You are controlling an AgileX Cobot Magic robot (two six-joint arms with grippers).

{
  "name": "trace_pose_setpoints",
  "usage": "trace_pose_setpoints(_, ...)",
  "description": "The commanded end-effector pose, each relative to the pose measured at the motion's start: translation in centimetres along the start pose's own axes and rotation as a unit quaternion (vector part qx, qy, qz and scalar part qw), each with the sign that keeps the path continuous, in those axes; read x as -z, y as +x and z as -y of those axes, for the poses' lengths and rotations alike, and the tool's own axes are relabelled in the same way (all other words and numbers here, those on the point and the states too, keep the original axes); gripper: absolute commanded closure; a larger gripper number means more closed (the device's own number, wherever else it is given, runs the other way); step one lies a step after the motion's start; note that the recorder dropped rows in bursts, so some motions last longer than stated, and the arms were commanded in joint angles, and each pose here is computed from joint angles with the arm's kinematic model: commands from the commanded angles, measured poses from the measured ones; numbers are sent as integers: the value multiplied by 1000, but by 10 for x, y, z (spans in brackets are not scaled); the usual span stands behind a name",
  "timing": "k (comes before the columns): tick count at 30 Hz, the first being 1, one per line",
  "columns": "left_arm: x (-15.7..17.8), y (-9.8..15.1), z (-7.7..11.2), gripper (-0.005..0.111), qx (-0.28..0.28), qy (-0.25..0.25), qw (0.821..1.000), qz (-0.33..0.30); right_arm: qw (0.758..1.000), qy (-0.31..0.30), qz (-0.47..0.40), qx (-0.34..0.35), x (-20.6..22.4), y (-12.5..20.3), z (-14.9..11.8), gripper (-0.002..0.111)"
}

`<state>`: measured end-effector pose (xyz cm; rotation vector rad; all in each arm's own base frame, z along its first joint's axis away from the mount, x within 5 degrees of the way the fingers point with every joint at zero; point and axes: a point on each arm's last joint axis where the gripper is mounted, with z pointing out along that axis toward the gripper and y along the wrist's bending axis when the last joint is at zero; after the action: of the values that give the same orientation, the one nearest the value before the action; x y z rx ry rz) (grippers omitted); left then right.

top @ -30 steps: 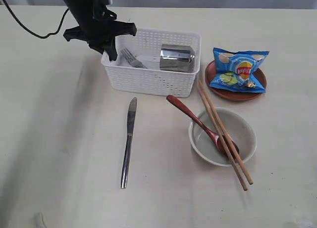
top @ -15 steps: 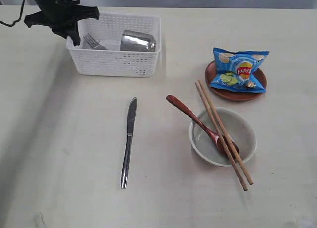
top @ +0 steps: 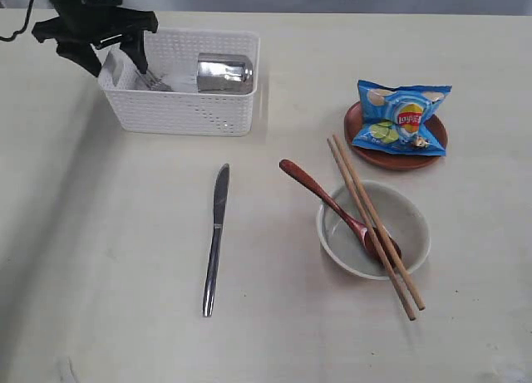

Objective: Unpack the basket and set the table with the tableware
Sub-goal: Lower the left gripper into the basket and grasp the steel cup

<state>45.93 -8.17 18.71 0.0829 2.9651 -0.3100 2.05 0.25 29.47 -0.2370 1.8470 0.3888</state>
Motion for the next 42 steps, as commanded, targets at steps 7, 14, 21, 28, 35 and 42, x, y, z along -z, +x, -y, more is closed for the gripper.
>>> trace_pose_setpoints(7,86,-23,24,64,-20,45,992,112,1000,-1,-1,1,0,0,0,108)
trace_pose_setpoints(14,69,-16,55,76,-54,238,968,66,1000,-1,1,1,0,0,0,108)
trace_pose_setpoints(21,15,-8,55,62,-57,286,957,11,1000,-1,1,1,0,0,0,108)
trace_pose_setpoints(28,-11,-1,58,62,-60,236,970,17,1000,-1,1,1,0,0,0,108)
trace_pose_setpoints(35,-37,4,73,62,-68,195,976,66,1000,-2,3,1,0,0,0,108)
trace_pose_setpoints(42,-44,-2,78,62,-53,177,975,120,1000,-2,2,1,0,0,0,108)
